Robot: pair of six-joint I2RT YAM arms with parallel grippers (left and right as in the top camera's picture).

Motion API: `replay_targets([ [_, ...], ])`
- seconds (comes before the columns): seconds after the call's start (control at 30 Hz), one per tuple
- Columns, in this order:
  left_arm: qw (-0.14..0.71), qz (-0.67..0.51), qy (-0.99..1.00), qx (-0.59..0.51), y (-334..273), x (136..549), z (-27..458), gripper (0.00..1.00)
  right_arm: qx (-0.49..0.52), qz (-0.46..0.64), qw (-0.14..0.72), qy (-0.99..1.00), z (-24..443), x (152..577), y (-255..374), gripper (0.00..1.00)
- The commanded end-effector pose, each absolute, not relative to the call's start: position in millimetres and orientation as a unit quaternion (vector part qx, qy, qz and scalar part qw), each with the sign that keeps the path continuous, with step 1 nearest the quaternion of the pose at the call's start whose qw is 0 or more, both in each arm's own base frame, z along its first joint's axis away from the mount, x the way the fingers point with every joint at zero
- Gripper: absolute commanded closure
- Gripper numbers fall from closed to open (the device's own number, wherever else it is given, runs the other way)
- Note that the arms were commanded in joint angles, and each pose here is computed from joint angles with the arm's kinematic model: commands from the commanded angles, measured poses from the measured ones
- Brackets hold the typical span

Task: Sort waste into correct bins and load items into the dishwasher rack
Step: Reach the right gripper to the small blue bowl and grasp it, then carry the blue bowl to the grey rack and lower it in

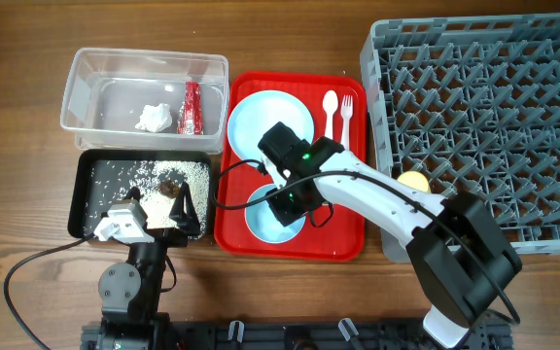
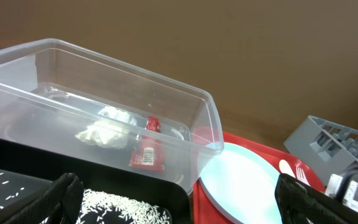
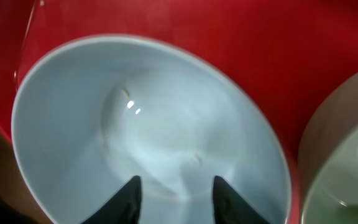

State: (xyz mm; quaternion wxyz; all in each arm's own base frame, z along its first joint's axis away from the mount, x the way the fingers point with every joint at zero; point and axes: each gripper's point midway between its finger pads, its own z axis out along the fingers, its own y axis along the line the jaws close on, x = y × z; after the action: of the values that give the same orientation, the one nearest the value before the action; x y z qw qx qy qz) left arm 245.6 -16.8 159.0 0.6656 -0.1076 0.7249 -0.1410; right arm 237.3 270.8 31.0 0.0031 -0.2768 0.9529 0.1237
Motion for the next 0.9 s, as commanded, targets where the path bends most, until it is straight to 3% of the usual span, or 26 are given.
replay_targets([
  [0.0,0.667,-0.14,0.725,-0.099,-18.1,245.6,157.7,0.0,-0.274,0.112,0.015,0.955,27.3,245.0,271.5,0.67],
  [0.13,0.667,-0.14,0.725,-0.099,-18.1,245.6,157.7,0.0,-0.276,0.12,0.037,0.953,46.8,247.3,272.2,0.66],
  [0.3,0.667,-0.14,0.725,-0.099,-18.1,245.6,157.7,0.0,-0.243,0.094,0.101,0.96,95.7,254.0,251.9,0.53],
  [0.73,0.667,-0.14,0.725,-0.099,-18.1,245.6,157.7,0.0,-0.164,0.05,-0.005,0.985,19.5,212.7,218.6,0.53],
  [0.87,0.667,-0.14,0.725,-0.099,-18.1,245.6,157.7,0.0,-0.167,0.083,0.012,0.982,15.4,218.1,232.1,0.66],
])
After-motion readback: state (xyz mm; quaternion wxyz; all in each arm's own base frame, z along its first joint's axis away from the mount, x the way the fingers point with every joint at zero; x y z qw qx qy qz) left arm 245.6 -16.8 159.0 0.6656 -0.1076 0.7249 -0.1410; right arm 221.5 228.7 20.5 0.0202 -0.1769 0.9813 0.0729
